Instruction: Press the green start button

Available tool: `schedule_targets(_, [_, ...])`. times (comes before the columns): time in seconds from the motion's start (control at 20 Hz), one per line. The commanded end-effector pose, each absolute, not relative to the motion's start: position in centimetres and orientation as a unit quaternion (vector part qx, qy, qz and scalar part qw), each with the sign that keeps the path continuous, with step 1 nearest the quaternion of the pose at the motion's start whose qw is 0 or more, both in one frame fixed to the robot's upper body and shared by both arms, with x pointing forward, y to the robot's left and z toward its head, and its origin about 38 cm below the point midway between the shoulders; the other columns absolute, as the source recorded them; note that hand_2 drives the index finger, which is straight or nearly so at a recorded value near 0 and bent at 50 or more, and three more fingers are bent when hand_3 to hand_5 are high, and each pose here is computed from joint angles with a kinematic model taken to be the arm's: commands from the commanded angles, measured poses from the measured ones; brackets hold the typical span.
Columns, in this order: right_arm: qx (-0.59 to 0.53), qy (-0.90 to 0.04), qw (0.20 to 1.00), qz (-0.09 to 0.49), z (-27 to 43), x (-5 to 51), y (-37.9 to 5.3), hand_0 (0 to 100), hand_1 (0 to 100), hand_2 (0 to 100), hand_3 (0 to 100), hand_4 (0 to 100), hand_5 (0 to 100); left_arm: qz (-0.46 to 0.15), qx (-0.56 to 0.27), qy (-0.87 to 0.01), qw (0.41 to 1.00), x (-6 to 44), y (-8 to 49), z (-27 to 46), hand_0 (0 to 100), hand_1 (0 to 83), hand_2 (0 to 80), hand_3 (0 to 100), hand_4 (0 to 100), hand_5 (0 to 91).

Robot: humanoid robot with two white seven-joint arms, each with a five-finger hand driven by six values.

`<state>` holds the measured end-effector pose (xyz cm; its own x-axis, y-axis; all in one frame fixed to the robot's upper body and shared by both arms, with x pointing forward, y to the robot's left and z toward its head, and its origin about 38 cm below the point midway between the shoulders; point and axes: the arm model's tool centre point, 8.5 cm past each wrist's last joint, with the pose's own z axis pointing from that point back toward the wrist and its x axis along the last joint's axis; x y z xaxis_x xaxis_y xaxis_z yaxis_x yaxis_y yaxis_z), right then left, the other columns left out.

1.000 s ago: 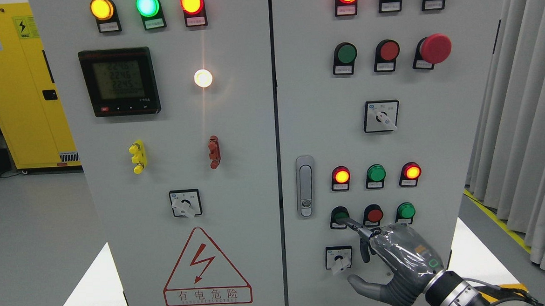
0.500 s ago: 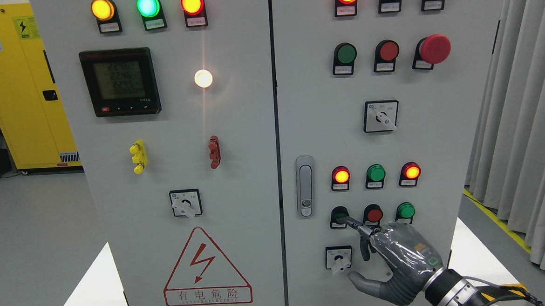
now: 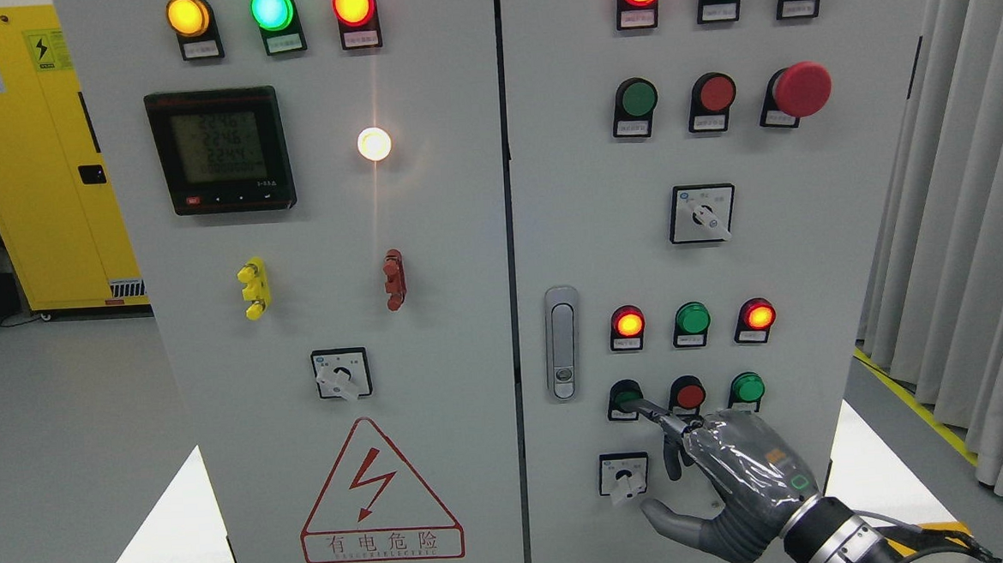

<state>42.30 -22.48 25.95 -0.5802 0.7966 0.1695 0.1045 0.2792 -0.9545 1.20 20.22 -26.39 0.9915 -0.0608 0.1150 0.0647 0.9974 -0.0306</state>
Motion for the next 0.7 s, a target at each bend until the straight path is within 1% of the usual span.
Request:
schedule_targets(0.0, [-0.296,-0.762,0.316,0.482,27.4,40.0,-22.7,43,67,0,71,73,68,-0.033,-0.019,-0.081,0.996,3.4,20.1,-26.3,12,55.6,0.0,0,0,0.0])
schedule_targets(0.2, [-0.290,-0.776,0.309,0.467,27.7,39.2,-22.8,44,67,0,70,74,68,-0.032,-0.019,-0.080,0.996,3.3,20.1,-26.3,12,55.6,0.0,0,0,0.0])
schedule_targets(0.35, [-0.228,-0.815,0.313,0.432,27.5,37.8,-22.3,45,66,0,69,73,67,-0.032,-0.019,-0.080,0.996,3.3,20.1,-26.3,12,55.6,0.0,0,0,0.0])
schedule_targets(0.45, [-0.180,-0.837,0.317,0.408,27.2,36.5,-21.8,45,66,0,68,70,63,-0.032,-0.019,-0.080,0.996,3.3,20.1,-26.3,12,55.6,0.0,0,0,0.0])
schedule_targets(0.5, [-0.155,-0.846,0.319,0.399,26.9,36.0,-21.4,44,65,0,67,66,57,-0.032,-0.019,-0.080,0.996,3.4,20.1,-26.3,12,55.6,0.0,0,0,0.0])
schedule_targets(0.55, [-0.135,-0.851,0.321,0.392,26.6,35.5,-20.9,43,65,0,63,60,51,-0.032,-0.019,-0.081,0.996,3.4,20.1,-26.3,12,55.6,0.0,0,0,0.0])
schedule_targets(0.6, [-0.120,-0.853,0.327,0.388,26.3,35.1,-20.6,43,64,0,63,60,51,-0.032,-0.019,-0.080,0.996,3.3,20.1,-26.3,12,55.6,0.0,0,0,0.0])
schedule_targets(0.65, [-0.100,-0.857,0.338,0.376,25.8,34.6,-20.2,42,64,0,53,50,42,-0.032,-0.019,-0.080,0.996,3.3,20.1,-26.3,12,55.6,0.0,0,0,0.0])
